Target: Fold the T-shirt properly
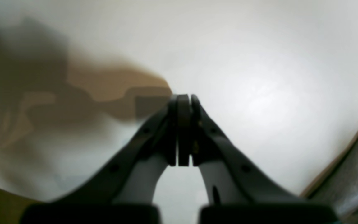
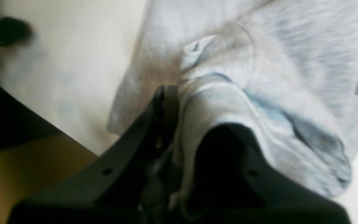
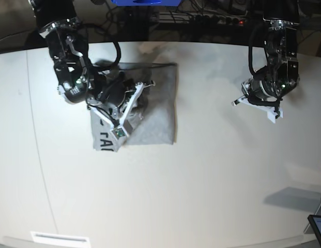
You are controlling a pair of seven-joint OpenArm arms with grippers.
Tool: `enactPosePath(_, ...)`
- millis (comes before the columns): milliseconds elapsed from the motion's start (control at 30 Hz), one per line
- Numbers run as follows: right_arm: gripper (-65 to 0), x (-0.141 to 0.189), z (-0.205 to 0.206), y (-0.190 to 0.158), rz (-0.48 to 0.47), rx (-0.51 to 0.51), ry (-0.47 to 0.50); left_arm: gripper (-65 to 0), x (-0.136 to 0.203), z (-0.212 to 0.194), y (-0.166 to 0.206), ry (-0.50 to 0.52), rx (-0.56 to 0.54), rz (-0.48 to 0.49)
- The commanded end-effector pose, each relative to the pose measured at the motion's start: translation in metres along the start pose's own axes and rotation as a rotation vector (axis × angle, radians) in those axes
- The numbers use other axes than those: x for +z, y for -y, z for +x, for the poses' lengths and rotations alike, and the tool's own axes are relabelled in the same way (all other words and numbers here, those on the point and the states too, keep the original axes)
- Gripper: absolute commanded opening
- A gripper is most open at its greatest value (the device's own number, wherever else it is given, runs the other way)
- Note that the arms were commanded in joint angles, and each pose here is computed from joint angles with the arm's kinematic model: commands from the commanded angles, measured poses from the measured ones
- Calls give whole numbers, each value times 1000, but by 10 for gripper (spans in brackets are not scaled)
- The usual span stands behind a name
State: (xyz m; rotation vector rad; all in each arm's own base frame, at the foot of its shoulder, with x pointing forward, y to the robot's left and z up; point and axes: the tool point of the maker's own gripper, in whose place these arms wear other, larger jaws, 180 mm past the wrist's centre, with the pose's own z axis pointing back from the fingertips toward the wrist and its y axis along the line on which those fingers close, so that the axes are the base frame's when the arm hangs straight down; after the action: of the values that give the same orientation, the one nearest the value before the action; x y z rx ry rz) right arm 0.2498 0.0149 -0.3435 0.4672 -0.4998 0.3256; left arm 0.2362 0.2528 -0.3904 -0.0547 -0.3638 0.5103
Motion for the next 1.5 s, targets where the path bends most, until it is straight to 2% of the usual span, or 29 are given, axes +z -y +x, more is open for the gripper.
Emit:
enactPosePath(0,-650,2,10,-6,-2,19,35,-650,7,12,1,38,-13,-4)
enactPosePath(200,-650,-5,4,-11,-74,94,17,-650,7,12,1,38,-13,-4)
enactPosePath(400,-650,-7,10,-16,-109,126,37,-650,6,12,1,37,-12,-3)
enactPosePath(533,-650,-11,13,-31,-164,259,50,-650,6,12,1,35,-12,-3)
enactPosePath(700,-650,-13,20,-48,-234,362,86,-650,5,7,-2,25,-13,3)
enactPosePath(867,-650,-30,10,-54,-292,473,42,-650,5,6,-3,22,-12,4)
enactPosePath(1067,-650,-43,0,-48,-310,501,-10,-650,5,6,-3,22,-12,4)
enactPosePath(1167,-650,-43,7,-46,-324,491,2,-650,5,6,-3,23,-13,5)
enactPosePath(1267,-650,-42,9,-45,-345,413,25,-650,6,9,-6,28,-20,14)
enactPosePath(1467,-649,-44,7,-63,-322,456,39,-650,7,10,-6,30,-20,15)
